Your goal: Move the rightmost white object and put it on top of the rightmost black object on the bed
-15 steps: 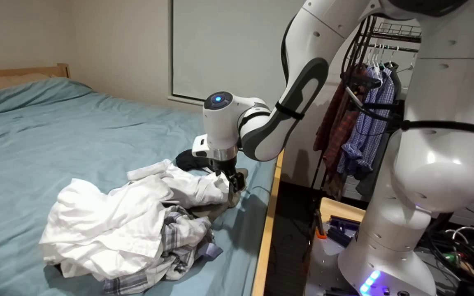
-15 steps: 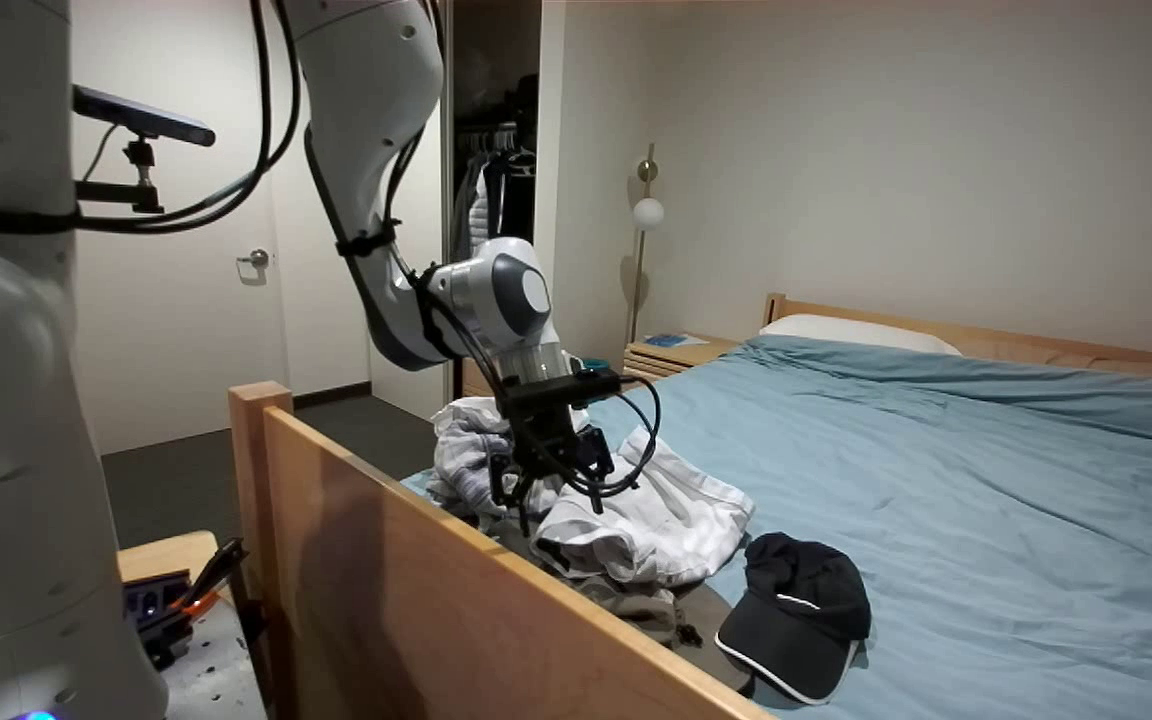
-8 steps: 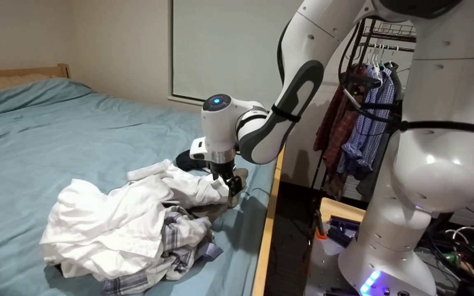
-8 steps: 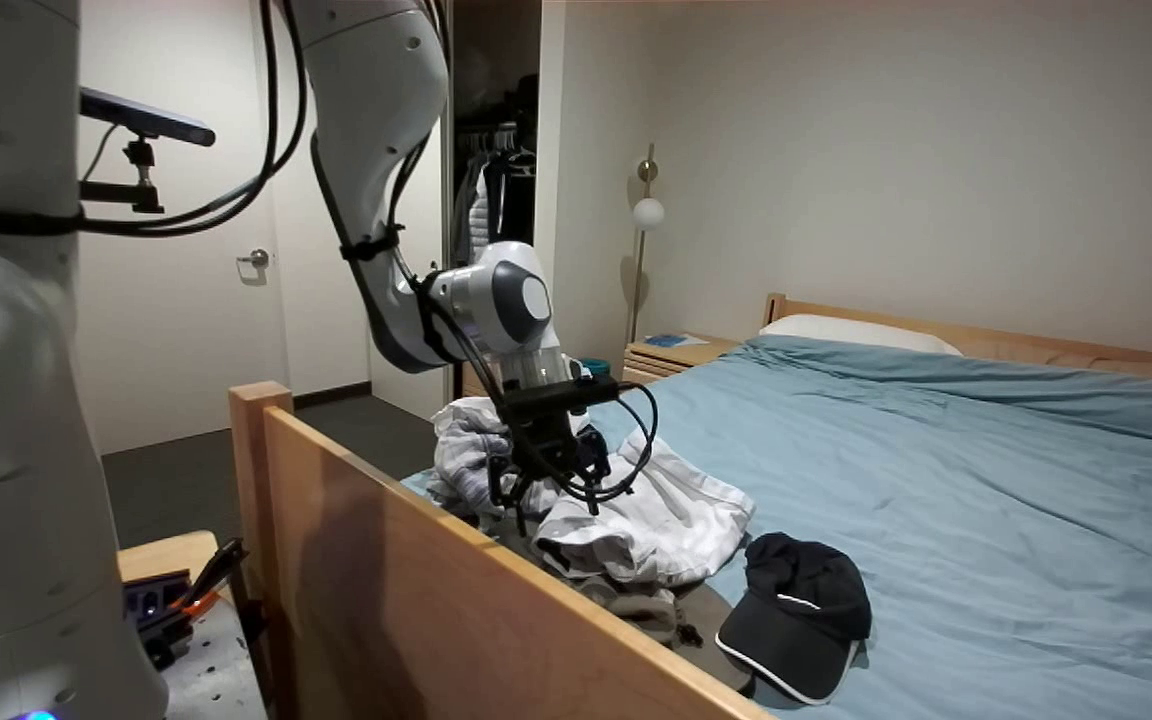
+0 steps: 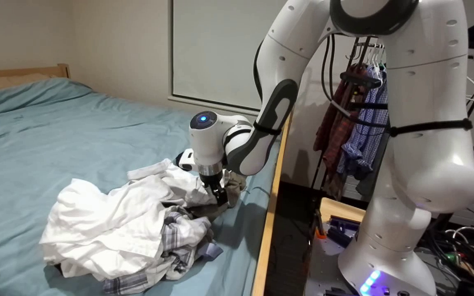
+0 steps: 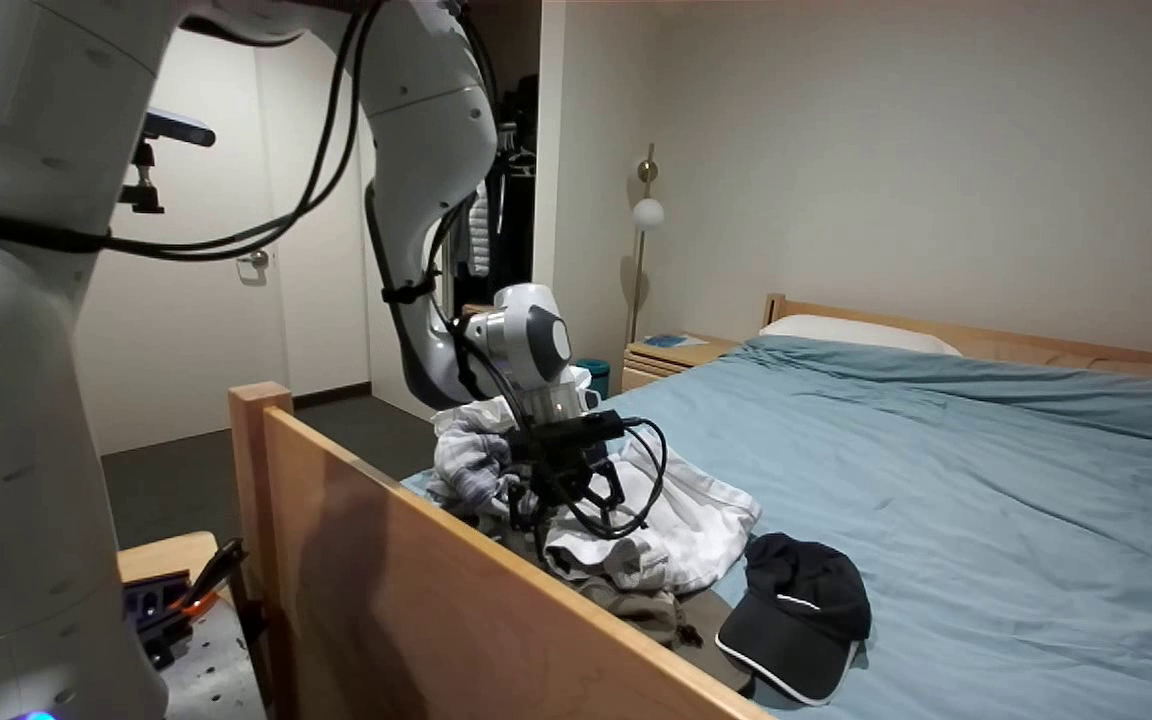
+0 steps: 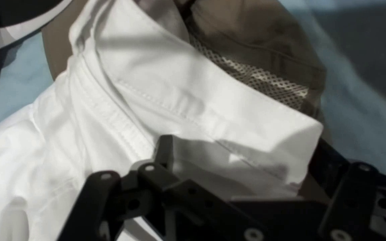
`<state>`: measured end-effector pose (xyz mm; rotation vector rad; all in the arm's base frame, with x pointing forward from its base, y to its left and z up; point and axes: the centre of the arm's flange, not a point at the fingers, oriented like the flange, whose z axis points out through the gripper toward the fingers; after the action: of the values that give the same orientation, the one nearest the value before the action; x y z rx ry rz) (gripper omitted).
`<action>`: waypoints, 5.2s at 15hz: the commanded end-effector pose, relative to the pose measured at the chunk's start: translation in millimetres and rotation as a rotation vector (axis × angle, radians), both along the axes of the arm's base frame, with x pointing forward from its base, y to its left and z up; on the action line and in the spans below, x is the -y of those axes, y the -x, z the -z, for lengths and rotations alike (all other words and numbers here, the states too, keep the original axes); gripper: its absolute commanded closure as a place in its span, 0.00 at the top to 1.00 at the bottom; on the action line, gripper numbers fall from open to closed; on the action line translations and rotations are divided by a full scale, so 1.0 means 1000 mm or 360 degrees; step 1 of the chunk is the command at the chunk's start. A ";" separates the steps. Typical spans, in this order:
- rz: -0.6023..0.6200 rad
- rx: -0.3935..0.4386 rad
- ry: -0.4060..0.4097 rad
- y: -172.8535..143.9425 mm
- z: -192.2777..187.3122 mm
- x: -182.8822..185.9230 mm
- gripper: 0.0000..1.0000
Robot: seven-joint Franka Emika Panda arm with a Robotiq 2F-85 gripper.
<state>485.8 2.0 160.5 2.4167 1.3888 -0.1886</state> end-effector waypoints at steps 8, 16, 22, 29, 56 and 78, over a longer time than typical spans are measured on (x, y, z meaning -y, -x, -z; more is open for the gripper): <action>0.0481 0.0545 -0.0111 -0.049 0.024 0.021 0.72; 0.0561 0.0584 -0.0153 -0.049 0.013 0.018 0.25; 0.0604 0.0549 -0.0313 -0.030 -0.018 0.022 0.10; 0.0791 0.1052 -0.0436 -0.043 -0.117 0.040 0.10; 0.1456 0.2561 0.0149 -0.118 -0.232 0.158 0.10; 0.0977 0.1875 0.0392 -0.094 -0.019 0.108 0.10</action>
<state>589.7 -87.1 192.4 1.8806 0.0163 0.8364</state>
